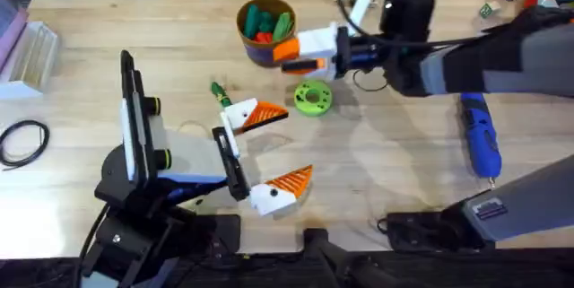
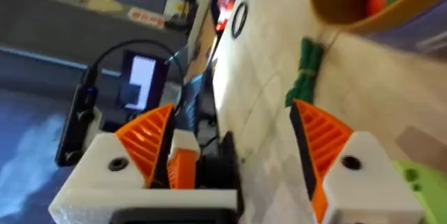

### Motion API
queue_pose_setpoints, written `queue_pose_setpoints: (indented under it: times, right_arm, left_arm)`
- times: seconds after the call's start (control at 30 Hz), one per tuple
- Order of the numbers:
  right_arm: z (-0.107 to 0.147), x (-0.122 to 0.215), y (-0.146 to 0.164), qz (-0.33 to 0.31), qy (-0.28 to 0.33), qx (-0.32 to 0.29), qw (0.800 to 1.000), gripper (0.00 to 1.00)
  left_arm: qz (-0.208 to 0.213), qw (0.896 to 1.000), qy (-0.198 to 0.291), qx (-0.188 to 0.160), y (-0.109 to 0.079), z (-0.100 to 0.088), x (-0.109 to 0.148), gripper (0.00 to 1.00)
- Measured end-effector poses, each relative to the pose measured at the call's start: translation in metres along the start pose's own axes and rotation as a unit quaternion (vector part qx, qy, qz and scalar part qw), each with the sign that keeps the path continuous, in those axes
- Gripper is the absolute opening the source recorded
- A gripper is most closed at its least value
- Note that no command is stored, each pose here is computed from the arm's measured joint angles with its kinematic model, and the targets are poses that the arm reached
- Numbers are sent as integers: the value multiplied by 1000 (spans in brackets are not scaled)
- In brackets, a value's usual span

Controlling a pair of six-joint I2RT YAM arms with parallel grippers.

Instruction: Pick up the gripper from the table and insert it into the empty holder that is missing its gripper. Then pick up a screw, insert it into the mounting hole, and use the screwdriver to tighten it. Finally, clean up the table by picking up the vegetable and placing it into the bucket.

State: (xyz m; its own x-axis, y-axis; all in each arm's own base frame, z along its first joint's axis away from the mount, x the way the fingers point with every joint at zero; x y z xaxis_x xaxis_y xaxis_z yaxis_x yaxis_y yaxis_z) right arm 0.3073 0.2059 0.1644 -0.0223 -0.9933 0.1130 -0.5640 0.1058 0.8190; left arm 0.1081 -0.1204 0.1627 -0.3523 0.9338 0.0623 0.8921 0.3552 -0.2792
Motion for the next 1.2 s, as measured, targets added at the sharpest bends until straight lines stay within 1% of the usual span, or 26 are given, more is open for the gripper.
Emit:
queue_pose_setpoints:
  times: [0.13,0.23,0.37,0.47,0.6,0.7,0.83,0.93,0.97,1.0,1.03,1.1,1.17,1.2]
  right_arm:
    - [-20,22,-2,35,-46,42,997,941]
    - [-30,37,-5,68,-64,52,994,940]
    - [-32,54,-11,137,-61,31,988,940]
    - [-32,63,-8,183,-48,32,981,942]
    - [-23,70,13,256,-2,36,966,943]
    - [-6,67,32,318,51,57,945,943]
    - [22,53,38,384,132,82,910,945]
    - [36,39,37,402,176,104,893,945]
    - [37,35,36,404,183,113,889,922]
    - [37,31,36,405,186,124,887,853]
    - [37,27,35,407,187,133,884,737]
    - [37,22,34,410,190,145,880,599]
    - [39,16,30,414,194,153,876,552]
    - [39,13,28,417,197,157,873,546]
  left_arm:
    - [0,1000,0,0,0,0,0,985]
    - [0,1000,0,0,0,0,0,985]
    - [0,1000,0,0,0,0,0,985]
    - [0,1000,0,0,0,0,0,985]
    - [0,1000,0,0,0,0,0,985]
    - [0,1000,0,0,0,0,0,985]
    - [0,1000,0,0,0,0,0,987]
    - [0,1000,0,0,0,0,0,986]
    - [0,1000,0,0,0,0,0,986]
    - [0,1000,0,0,0,0,0,986]
    - [0,1000,0,0,0,0,0,986]
    - [0,1000,0,0,0,0,0,987]
    - [0,1000,0,0,0,0,0,986]
    - [0,1000,0,0,0,0,0,986]
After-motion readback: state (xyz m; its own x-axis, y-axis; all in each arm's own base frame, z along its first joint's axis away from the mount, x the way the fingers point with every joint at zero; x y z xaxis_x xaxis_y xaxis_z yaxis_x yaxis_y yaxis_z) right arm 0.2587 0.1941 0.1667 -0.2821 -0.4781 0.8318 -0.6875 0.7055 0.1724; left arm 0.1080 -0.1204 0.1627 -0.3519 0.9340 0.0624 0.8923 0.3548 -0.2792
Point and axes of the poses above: each hand's point on the last joint's axis, 136 mm out from that joint toward the fingers, its own x axis back along the fingers, its own y axis along the line the jaws close on, z = x × y, the point moved 7 cm from there along x, back along the fingers, and after that the axes turned 12 degrees about x, right-handed, at the moved point
